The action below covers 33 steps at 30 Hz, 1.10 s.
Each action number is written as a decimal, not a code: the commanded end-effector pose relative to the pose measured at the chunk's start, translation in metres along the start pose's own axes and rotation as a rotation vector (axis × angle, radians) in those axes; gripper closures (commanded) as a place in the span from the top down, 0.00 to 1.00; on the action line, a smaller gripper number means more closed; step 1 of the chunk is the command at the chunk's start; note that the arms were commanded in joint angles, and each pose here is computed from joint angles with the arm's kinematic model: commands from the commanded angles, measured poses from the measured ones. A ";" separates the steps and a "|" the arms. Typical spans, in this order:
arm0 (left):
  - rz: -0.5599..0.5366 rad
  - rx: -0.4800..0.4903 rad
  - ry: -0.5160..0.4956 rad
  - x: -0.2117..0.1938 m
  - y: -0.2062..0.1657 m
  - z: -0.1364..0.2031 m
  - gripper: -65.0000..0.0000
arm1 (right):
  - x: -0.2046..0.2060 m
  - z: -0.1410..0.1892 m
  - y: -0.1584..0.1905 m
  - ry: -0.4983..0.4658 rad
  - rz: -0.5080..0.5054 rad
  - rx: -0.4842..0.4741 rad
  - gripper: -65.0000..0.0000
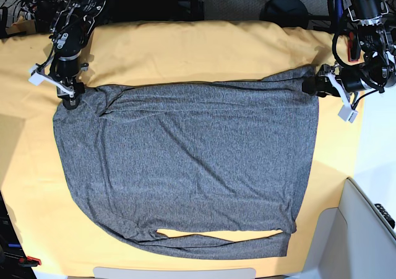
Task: Fold the T-shirt properly
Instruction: 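Drag both held corners toward the hem, folding the shoulders over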
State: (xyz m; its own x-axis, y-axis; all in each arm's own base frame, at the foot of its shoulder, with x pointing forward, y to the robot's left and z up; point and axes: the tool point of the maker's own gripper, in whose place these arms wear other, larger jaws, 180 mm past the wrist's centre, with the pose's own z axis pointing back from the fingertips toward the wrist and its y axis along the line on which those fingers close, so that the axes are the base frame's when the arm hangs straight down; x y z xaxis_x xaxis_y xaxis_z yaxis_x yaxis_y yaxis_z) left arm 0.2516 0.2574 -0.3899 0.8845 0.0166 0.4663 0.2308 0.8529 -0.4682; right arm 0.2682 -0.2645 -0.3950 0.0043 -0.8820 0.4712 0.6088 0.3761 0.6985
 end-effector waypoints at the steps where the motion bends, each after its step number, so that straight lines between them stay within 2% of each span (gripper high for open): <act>1: -0.027 0.008 -0.040 0.016 0.001 0.010 0.42 | -0.010 0.001 -0.005 0.046 -0.008 -0.025 0.40; 4: -0.026 0.011 -0.042 0.016 0.002 0.011 0.42 | -0.010 0.001 -0.005 0.045 -0.007 -0.025 0.39; 5: -0.026 0.011 -0.042 0.016 0.002 0.011 0.42 | -0.009 0.001 -0.005 0.046 -0.005 -0.025 0.36; 7: -0.032 0.021 -0.039 0.018 0.005 0.015 0.42 | -0.010 0.000 -0.004 0.048 -0.002 -0.022 0.25; 10: -0.044 0.043 -0.035 0.020 0.011 0.023 0.42 | -0.018 -0.002 0.006 0.077 0.037 0.005 0.01; 15: -0.025 0.106 -0.079 0.029 0.031 0.049 0.43 | -0.035 -0.006 0.029 0.134 0.120 0.067 0.00; 19: 0.092 0.125 -0.036 -0.001 0.052 0.058 0.45 | -0.037 -0.006 0.030 0.139 0.122 0.070 0.00; 25: 0.166 0.081 -0.028 -0.022 0.047 0.041 0.50 | -0.035 -0.005 0.025 0.134 0.122 0.059 0.00; 33: 0.154 0.017 0.035 -0.035 0.027 0.013 0.50 | -0.036 -0.004 0.025 0.141 0.124 0.060 0.00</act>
State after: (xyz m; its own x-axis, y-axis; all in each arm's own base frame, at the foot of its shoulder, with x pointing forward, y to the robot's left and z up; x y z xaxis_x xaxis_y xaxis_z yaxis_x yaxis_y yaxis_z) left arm 0.2256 0.2844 -0.4081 0.9095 0.1650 0.3817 0.0739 0.8392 -0.5387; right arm 0.2856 -0.2318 -0.3977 0.1807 -0.8414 0.5093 0.5615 0.5134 0.6490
